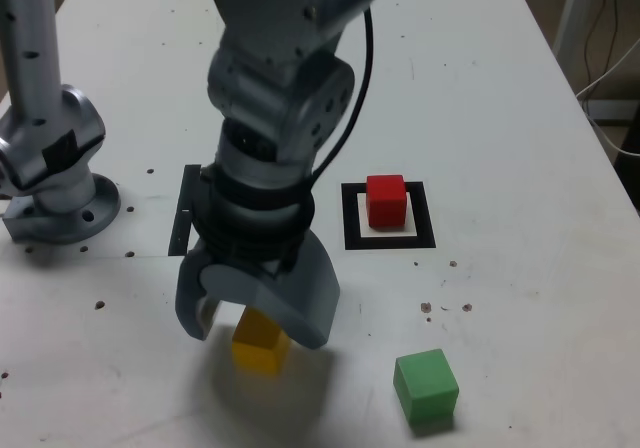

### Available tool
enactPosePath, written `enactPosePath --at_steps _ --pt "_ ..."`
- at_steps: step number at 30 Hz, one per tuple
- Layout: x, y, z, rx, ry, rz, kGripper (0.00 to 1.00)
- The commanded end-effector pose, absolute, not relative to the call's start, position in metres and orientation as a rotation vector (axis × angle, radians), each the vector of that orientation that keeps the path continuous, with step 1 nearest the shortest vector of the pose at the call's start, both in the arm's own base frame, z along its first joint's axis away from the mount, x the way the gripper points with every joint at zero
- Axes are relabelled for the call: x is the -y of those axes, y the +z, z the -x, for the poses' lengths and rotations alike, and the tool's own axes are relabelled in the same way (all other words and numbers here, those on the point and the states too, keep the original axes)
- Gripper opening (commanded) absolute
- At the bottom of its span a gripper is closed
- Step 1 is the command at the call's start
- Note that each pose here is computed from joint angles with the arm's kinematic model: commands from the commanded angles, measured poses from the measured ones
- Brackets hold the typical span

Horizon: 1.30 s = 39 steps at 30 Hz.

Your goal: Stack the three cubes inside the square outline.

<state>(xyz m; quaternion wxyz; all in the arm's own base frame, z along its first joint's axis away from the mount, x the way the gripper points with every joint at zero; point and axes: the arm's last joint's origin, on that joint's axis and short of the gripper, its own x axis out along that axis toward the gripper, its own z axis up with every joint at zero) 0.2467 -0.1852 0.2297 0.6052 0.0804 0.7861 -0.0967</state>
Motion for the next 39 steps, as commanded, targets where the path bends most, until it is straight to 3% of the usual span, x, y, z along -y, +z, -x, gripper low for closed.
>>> enactPosePath --at_steps 1,8,16,20,24,27,39 --pt "0.187 0.226 -0.249 -1.82 -0.223 -0.183 0.99" --pt "0.19 0.215 -0.252 -1.832 -0.217 -0.178 0.96" --pt "0.194 0.207 -0.256 -1.842 -0.224 -0.168 0.84" --pt "0.195 0.204 -0.257 -1.844 -0.229 -0.16 0.68" --pt "0.195 0.203 -0.258 -1.829 -0.233 -0.159 0.43" --pt "0.195 0.204 -0.258 -1.818 -0.236 -0.161 0.31" --pt "0.194 0.204 -0.257 -1.816 -0.239 -0.16 0.29"
